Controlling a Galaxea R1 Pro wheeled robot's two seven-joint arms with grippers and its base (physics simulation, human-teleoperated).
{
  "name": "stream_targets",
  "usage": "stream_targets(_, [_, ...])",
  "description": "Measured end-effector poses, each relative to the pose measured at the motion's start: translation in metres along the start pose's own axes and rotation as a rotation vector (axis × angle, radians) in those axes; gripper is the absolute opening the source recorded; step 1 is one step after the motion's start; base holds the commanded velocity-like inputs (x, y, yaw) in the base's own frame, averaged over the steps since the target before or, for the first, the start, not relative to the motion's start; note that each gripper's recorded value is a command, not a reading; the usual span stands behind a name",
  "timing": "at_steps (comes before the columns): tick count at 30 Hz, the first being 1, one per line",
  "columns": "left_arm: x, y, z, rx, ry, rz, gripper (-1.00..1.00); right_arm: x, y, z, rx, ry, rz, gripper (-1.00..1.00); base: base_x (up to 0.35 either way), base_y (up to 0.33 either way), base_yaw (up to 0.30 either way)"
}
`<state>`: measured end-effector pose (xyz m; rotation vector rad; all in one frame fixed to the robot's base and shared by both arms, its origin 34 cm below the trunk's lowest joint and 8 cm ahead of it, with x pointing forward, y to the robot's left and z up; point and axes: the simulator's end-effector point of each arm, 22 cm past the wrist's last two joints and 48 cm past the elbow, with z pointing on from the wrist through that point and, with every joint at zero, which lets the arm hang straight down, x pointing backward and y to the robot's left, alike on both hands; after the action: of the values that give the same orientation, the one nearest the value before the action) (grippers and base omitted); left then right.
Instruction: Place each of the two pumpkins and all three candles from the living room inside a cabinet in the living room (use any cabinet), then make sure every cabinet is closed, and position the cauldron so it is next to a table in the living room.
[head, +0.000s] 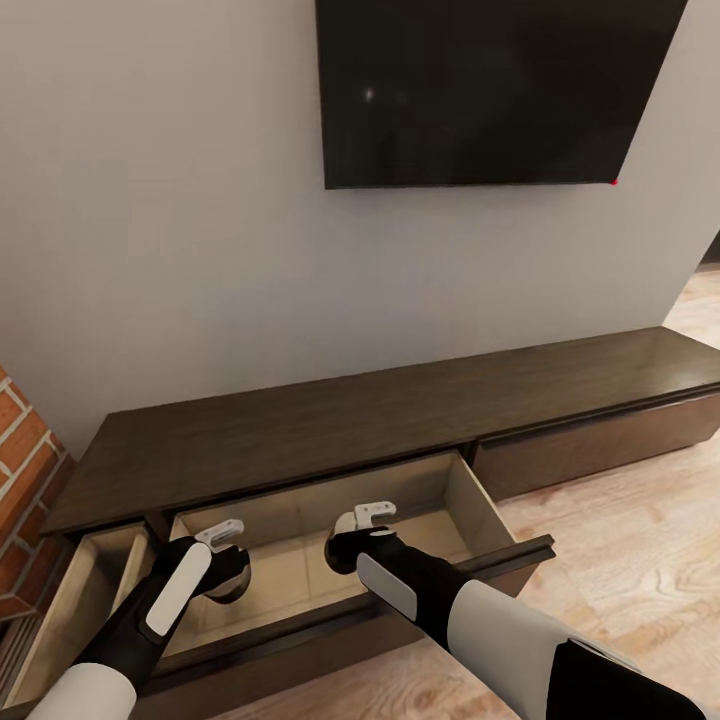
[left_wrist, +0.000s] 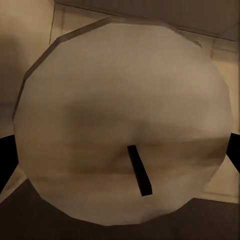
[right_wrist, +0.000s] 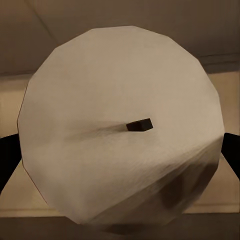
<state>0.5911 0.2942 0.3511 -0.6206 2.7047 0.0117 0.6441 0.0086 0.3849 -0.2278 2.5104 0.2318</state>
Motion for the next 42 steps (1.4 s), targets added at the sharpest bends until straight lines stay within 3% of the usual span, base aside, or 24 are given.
stream_targets(22, [0.002,0.0,0.0,0.002,0.006,0.002,-1.0,-0.005,0.005,0.0,-0.021,-0.02,0.001,-1.0,0.1,0.0,0.0])
stream_targets(31, [0.004,-0.003,0.0,0.008,0.013,0.001,-1.0,-0.004,0.008,0.001,-0.027,-0.043,-0.026,-1.0,0.001,0.0,0.0])
stream_targets(37, [0.014,-0.011,0.0,0.053,0.065,-0.027,-1.0,-0.005,0.009,0.001,-0.031,-0.048,-0.029,-1.0,0.0,0.0,0.0])
stream_targets(42, [0.017,-0.013,0.0,0.063,0.076,-0.035,-1.0,-0.005,0.01,0.0,-0.033,-0.048,-0.033,-1.0,0.0,0.0,0.0])
